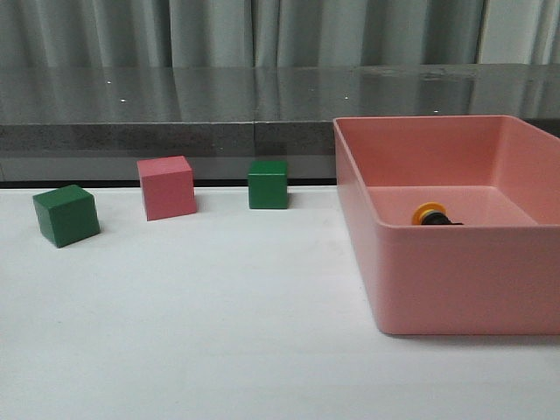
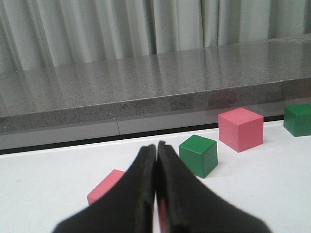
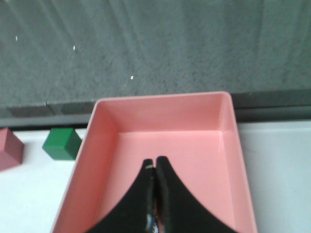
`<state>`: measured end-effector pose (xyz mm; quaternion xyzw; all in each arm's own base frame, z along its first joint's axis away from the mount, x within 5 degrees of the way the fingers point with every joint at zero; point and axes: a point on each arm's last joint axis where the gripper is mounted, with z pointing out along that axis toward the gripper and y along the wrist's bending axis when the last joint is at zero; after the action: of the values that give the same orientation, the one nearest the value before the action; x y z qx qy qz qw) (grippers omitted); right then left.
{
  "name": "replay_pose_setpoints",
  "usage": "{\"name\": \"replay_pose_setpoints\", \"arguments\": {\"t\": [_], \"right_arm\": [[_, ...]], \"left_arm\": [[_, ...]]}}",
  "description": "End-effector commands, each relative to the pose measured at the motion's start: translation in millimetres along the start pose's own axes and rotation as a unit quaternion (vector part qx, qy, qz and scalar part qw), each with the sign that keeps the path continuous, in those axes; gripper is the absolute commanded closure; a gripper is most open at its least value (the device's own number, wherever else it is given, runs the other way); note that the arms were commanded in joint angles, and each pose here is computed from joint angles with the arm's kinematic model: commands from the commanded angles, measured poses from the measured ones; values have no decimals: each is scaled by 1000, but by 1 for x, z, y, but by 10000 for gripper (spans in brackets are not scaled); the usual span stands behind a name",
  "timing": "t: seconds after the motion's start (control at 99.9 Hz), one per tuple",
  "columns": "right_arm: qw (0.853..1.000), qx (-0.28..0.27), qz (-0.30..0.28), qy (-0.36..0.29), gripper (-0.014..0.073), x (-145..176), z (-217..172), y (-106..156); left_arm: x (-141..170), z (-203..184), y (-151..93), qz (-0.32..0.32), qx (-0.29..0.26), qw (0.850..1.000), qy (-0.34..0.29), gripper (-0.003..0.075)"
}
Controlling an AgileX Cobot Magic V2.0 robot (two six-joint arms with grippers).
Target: Place and stand button with both arms
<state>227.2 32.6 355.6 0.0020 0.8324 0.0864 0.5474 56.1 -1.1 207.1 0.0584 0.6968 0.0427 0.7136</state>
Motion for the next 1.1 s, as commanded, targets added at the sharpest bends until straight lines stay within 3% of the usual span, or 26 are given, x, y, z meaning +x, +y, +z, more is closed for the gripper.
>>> {"name": "replay_pose_setpoints", "arguments": {"t": [0.0, 0.11, 0.26, 0.32, 0.54, 0.991, 1.091], "right_arm": [[998, -21, -50, -18, 639, -15, 18, 13], [995, -32, -97, 23, 498, -6, 51, 21], [992, -31, -104, 66, 47, 11, 87, 22], [991, -29, -104, 82, -71, 19, 100, 21], [984, -24, -105, 142, 5, 51, 138, 17], [966, -16, -105, 234, 8, 104, 181, 10], [963, -15, -105, 247, 84, 109, 183, 9]], "left_arm": [[6, -1, -1, -6, -3, 999, -32, 740], [6, -1, -1, -6, -3, 999, -32, 740], [6, -1, -1, -6, -3, 999, -32, 740], [6, -1, -1, -6, -3, 999, -32, 740], [6, -1, -1, -6, -3, 999, -32, 740], [6, -1, -1, -6, -3, 999, -32, 740], [6, -1, -1, -6, -3, 999, -32, 740]]}}
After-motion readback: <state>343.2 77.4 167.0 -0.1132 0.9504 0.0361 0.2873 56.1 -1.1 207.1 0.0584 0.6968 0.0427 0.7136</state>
